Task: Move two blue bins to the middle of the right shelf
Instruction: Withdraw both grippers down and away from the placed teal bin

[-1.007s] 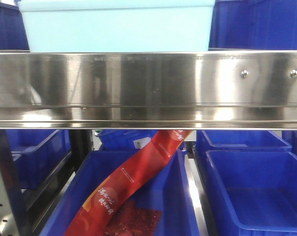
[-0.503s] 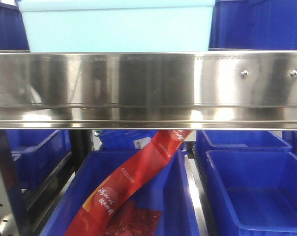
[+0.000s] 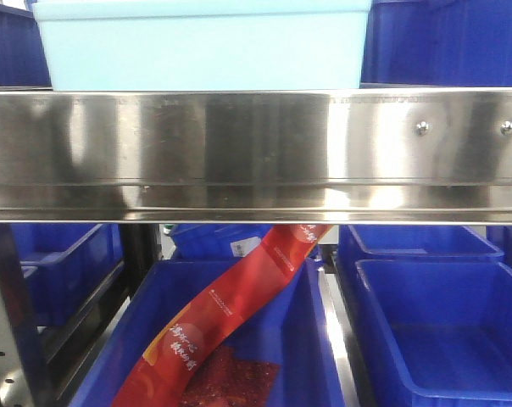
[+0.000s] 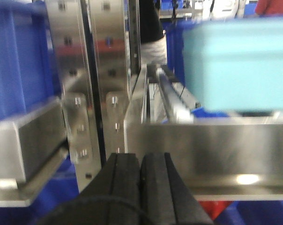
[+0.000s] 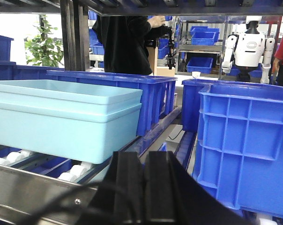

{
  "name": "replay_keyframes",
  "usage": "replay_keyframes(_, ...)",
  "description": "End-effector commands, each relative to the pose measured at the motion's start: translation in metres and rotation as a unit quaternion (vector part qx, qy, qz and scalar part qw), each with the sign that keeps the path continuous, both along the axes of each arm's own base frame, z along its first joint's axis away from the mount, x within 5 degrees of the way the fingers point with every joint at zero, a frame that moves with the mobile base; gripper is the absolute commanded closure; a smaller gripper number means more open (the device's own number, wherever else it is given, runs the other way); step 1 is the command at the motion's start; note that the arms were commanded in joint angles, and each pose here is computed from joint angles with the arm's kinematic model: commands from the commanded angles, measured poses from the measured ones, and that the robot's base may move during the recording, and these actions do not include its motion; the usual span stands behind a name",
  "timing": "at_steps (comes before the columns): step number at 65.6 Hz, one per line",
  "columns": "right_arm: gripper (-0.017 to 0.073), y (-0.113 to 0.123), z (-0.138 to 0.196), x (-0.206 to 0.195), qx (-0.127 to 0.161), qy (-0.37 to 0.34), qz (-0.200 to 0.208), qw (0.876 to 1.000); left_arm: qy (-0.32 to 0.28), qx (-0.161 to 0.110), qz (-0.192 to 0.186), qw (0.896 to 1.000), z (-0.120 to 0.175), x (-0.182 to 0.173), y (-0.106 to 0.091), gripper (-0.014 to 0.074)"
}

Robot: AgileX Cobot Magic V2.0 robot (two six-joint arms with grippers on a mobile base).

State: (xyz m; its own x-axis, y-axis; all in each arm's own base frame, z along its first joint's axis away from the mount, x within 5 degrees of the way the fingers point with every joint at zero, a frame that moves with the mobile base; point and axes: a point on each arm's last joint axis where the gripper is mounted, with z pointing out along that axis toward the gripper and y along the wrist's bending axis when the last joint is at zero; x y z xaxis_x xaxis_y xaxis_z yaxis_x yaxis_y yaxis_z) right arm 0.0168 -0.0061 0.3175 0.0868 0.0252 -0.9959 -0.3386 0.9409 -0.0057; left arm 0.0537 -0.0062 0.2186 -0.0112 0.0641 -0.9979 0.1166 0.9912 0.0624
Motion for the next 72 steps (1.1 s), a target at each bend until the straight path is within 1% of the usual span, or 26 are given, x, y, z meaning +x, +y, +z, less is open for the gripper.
replay_keyframes(1, 0.0721, -0.0003, 0.0002, -0.0003, -0.002, -0.007, -0.003, 1.0, -0.04, -0.019, 0.0, 0.999, -0.0074, 0.0022, -0.0003, 0.0704)
replay_keyframes(2, 0.0721, -0.0003, 0.0002, -0.0003, -0.002, -0.007, -0.003, 1.0, -0.044, -0.022, 0.0, 0.999, -0.0066, 0.0021, -0.0003, 0.0704)
replay_keyframes(4, 0.0721, -0.0003, 0.0002, -0.0003, -0.002, -0.007, -0.003, 1.0, -0.014, -0.021, -0.001, 1.0, -0.012, 0.0024, -0.0005, 0.0704)
replay_keyframes(8, 0.0721, -0.0003, 0.0002, -0.0003, -0.002, -0.007, -0.003, 1.0, -0.01, -0.021, -0.001, 1.0, -0.0127, 0.0024, -0.0005, 0.0704)
replay_keyframes(22, 0.0721, -0.0003, 0.0002, -0.0003, -0.002, -0.007, -0.003, 1.0, -0.02, -0.022, -0.001, 1.0, -0.011, 0.0023, -0.0004, 0.0704)
replay_keyframes(68, 0.0721, -0.0003, 0.0002, -0.0003, -0.002, -0.007, -0.003, 1.0, -0.02, -0.022, -0.001, 1.0, -0.011, 0.0023, -0.0004, 0.0704)
replay_keyframes(72, 0.0721, 0.0002, 0.0023, -0.0008, 0.001, -0.018, 0.001, 1.0, -0.02, -0.022, -0.001, 1.0, -0.011, 0.0023, -0.0004, 0.0704)
